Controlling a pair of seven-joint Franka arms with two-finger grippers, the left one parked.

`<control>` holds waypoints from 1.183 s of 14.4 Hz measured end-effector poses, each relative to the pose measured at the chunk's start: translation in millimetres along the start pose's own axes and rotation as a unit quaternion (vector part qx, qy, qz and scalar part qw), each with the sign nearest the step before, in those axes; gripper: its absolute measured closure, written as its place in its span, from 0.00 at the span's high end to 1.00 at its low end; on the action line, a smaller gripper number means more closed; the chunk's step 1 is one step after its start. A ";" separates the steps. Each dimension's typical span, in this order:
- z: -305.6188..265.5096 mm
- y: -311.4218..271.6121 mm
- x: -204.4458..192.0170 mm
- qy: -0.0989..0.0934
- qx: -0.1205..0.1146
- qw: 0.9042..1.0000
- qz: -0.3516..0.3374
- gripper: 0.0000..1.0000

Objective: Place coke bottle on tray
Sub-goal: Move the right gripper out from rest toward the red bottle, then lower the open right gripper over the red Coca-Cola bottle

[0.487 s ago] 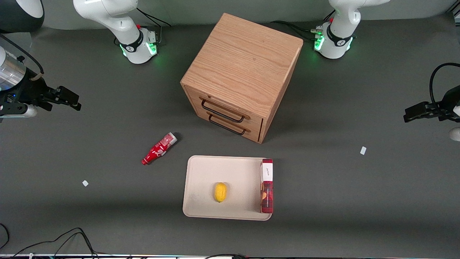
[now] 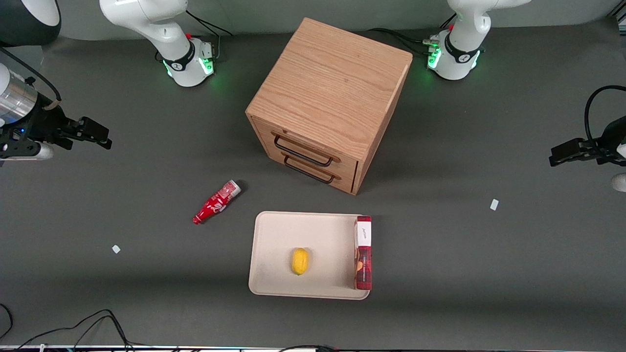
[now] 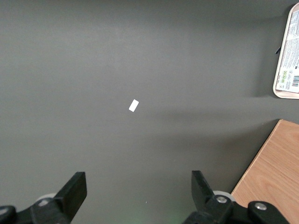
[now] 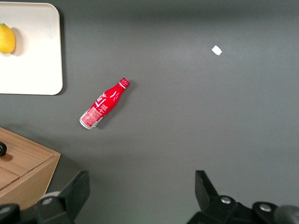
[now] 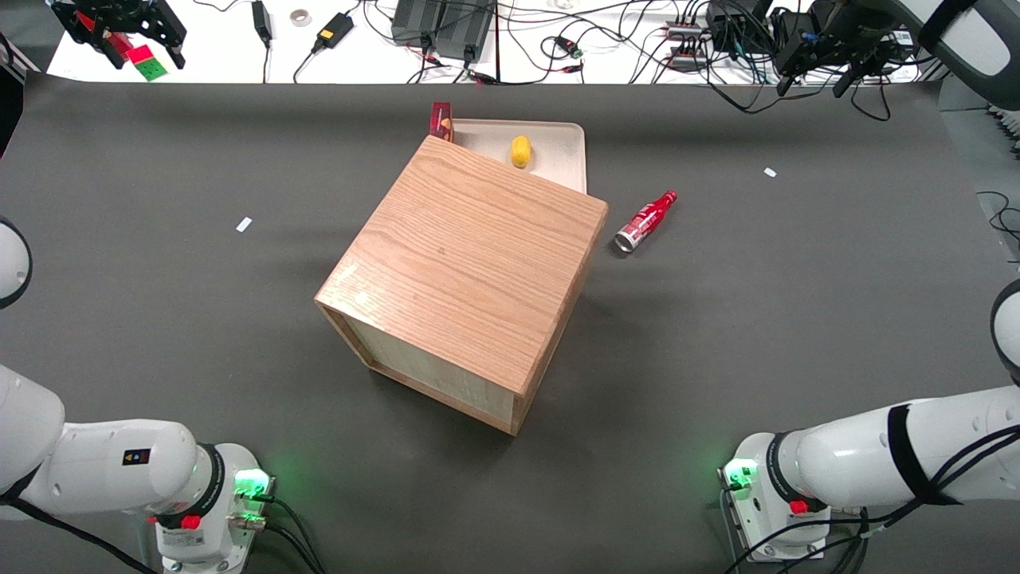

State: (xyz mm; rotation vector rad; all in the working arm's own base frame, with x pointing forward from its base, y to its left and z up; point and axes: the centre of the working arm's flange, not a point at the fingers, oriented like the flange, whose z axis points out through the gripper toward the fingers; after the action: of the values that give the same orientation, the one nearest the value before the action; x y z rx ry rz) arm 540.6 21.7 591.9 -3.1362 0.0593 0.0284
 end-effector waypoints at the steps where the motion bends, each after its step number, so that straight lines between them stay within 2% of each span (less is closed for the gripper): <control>1: 2.2 -2.6 0.9 -0.002 -0.001 1.000 -0.002 1.00; 4: 18.0 -16.5 7.5 -0.015 -0.005 1.000 0.015 1.00; 6: 40.7 -32.3 18.0 -0.026 -0.011 0.998 0.052 1.00; 9: 92.0 -68.5 40.1 -0.030 -0.017 0.992 0.125 1.00; 12: 150.1 -97.2 57.8 -0.038 -0.013 0.979 0.197 1.00; 17: 230.6 -132.7 66.1 -0.026 -0.009 0.953 0.301 1.00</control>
State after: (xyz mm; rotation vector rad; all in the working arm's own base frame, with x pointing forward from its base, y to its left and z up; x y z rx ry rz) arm 607.5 152.9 360.7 -2.9935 1.0062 0.1107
